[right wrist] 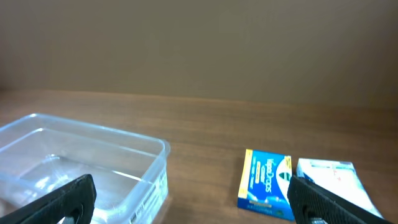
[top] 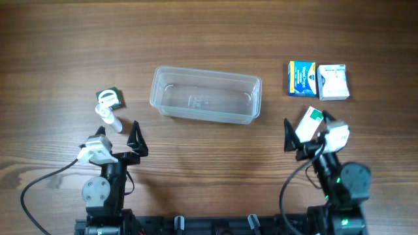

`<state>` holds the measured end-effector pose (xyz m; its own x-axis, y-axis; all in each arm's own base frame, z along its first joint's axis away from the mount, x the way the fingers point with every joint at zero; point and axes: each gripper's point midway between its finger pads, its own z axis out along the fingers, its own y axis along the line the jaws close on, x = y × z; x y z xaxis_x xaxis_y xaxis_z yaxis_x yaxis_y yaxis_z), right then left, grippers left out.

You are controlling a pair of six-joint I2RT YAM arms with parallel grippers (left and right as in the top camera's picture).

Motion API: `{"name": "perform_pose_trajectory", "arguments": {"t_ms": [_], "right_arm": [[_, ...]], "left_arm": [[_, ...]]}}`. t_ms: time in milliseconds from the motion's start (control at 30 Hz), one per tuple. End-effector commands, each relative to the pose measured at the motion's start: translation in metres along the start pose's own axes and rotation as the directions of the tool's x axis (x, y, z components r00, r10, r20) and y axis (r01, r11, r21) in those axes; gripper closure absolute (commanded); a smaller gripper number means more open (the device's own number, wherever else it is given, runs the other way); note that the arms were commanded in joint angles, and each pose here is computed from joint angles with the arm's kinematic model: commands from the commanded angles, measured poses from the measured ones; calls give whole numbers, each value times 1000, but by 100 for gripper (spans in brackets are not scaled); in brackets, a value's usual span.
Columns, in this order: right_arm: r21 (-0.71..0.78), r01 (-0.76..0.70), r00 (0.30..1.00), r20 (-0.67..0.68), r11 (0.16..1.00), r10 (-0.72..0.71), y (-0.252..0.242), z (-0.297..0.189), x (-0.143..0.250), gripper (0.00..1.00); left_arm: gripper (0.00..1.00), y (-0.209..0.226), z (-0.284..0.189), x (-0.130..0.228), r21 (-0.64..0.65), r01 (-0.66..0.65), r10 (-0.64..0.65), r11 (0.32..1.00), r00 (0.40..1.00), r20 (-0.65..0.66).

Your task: Pack container

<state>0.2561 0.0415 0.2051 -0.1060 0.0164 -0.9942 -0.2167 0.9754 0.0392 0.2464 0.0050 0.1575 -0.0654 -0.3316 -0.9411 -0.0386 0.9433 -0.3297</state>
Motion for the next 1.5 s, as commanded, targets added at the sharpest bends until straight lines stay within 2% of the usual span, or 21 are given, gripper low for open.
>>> {"name": "perform_pose_trajectory", "arguments": {"t_ms": [0, 167, 267, 433, 633, 767, 867, 1033, 1133, 1300, 1467], "right_arm": [[7, -10, 999, -36, 1000, 10, -5, 20, -42, 0], [-3, 20, 989, -145, 1000, -20, -11, 63, -67, 0], [-2, 13, 956, -292, 1000, -13, -19, 100, -64, 0], [10, -41, 858, -512, 999, 40, -32, 137, -30, 0], [-84, -174, 762, -642, 981, 80, -11, 152, 15, 0], [-72, -180, 726, -683, 981, 83, -12, 150, 31, 0], [34, -128, 697, -707, 991, 114, -31, 147, 42, 0], [218, -52, 594, -777, 975, 206, -60, 134, 77, 0], [234, -45, 546, -808, 971, 220, -63, 134, 99, 0], [290, -46, 524, -808, 956, 270, -71, 146, 124, 0], [351, -43, 545, -776, 935, 317, -81, 160, 134, 0]], "left_arm": [[0, -1, 0, 2, 10, 2, -2, 1000, 1000, -7], [0, -1, 0, 2, 10, 2, -1, 1000, 1000, -7], [0, -1, 0, 2, 10, 2, -1, 1000, 1000, -7], [0, -1, 0, 2, 10, 2, -2, 1000, 1000, -7], [0, -1, 0, 2, 10, 2, -2, 1000, 1000, -7], [0, -1, 0, 2, 10, 2, -2, 1000, 1000, -7], [0, -1, 0, 2, 10, 2, -2, 1000, 1000, -7], [0, -1, 0, 2, 10, 2, -2, 1000, 1000, -7], [0, -1, 0, 2, 10, 2, -2, 1000, 1000, -7], [0, -1, 0, 2, 10, 2, -2, 1000, 1000, -7], [0, -1, 0, 2, 10, 2, -2, 1000, 1000, -7]]}}
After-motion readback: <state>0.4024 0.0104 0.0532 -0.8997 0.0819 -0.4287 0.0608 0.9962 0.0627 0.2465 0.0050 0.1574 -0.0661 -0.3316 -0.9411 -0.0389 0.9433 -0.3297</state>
